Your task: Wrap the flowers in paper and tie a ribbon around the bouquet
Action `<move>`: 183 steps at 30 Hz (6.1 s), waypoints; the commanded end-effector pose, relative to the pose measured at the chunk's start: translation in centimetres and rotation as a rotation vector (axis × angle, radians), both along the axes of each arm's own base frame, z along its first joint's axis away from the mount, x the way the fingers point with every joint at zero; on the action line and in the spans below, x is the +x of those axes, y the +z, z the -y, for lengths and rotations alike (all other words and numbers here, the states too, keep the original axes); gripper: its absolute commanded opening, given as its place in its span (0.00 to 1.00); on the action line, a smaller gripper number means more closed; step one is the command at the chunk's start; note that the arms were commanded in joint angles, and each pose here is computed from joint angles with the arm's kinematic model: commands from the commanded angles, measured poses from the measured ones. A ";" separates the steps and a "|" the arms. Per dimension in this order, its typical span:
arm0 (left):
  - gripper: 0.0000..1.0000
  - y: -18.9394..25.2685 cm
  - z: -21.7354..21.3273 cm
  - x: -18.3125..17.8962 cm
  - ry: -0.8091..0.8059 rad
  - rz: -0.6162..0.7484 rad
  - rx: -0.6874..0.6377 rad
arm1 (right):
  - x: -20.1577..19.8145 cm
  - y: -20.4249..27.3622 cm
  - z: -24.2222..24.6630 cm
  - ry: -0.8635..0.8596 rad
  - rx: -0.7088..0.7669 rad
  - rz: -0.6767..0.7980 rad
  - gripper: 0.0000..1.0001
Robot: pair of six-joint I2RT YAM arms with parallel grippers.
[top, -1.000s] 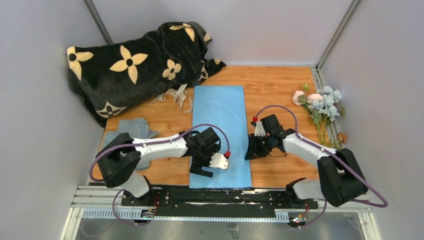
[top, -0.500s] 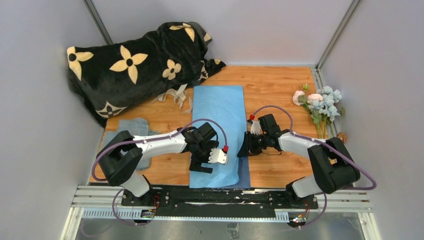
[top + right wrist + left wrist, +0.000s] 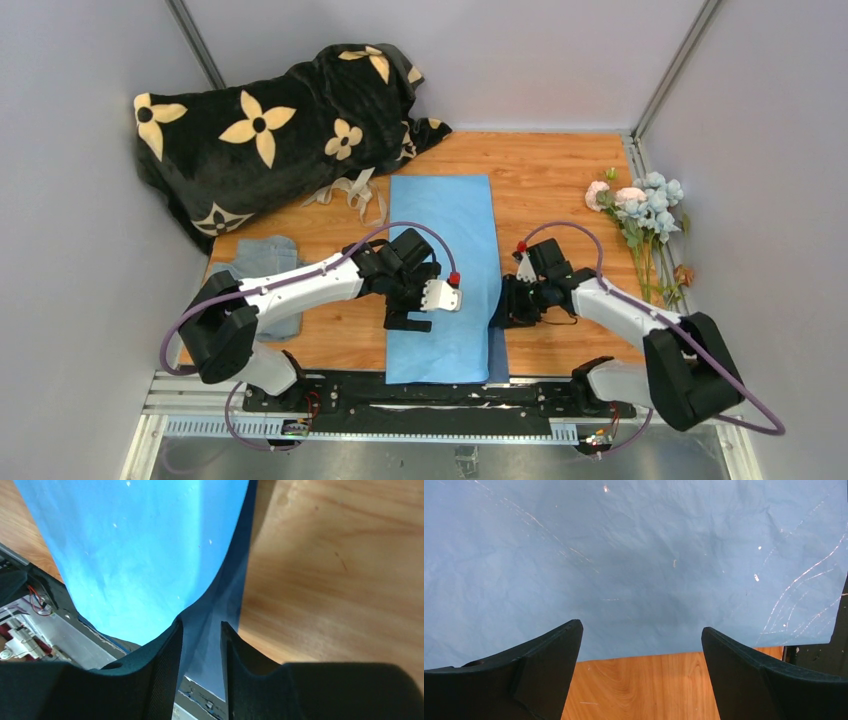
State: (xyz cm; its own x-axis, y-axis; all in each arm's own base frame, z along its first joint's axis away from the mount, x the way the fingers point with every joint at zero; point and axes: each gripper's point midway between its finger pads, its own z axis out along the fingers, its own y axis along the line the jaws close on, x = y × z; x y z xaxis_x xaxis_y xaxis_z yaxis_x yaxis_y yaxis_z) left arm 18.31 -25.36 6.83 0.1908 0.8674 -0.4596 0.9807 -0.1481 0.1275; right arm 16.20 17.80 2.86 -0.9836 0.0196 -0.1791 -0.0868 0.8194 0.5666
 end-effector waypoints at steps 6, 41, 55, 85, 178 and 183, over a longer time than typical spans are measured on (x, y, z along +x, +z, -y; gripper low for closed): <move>1.00 0.4 -0.1 -0.6 0.007 -0.035 -0.010 | -2.6 -1.1 2.1 -0.062 -0.078 -0.068 0.45; 1.00 9.5 -0.2 0.8 0.044 0.076 -0.067 | 0.2 8.4 -2.9 0.020 0.243 0.072 0.00; 1.00 15.8 -0.1 -0.7 0.307 0.051 -0.359 | 6.6 20.5 -7.0 -0.290 0.482 0.406 0.00; 0.58 19.4 6.7 -1.1 0.482 -0.194 -0.803 | 5.8 30.5 -7.7 -0.139 0.447 0.717 0.00; 0.99 8.7 -17.4 13.5 1.151 -0.160 -0.185 | 12.0 1.4 38.3 -0.668 -1.137 -0.138 0.42; 0.99 8.6 -17.1 13.4 1.139 -0.170 -0.195 | 12.5 2.9 38.4 -0.651 -1.160 -0.105 0.20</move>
State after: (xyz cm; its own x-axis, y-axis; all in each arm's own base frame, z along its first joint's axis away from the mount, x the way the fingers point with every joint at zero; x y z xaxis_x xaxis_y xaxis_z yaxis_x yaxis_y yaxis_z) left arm 31.91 -7.81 15.91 -0.7228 0.4209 -0.5481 0.5365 0.8417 -0.0613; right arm 28.93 -19.66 4.47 -0.8582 0.3954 -0.3273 0.5101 0.7277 -0.4585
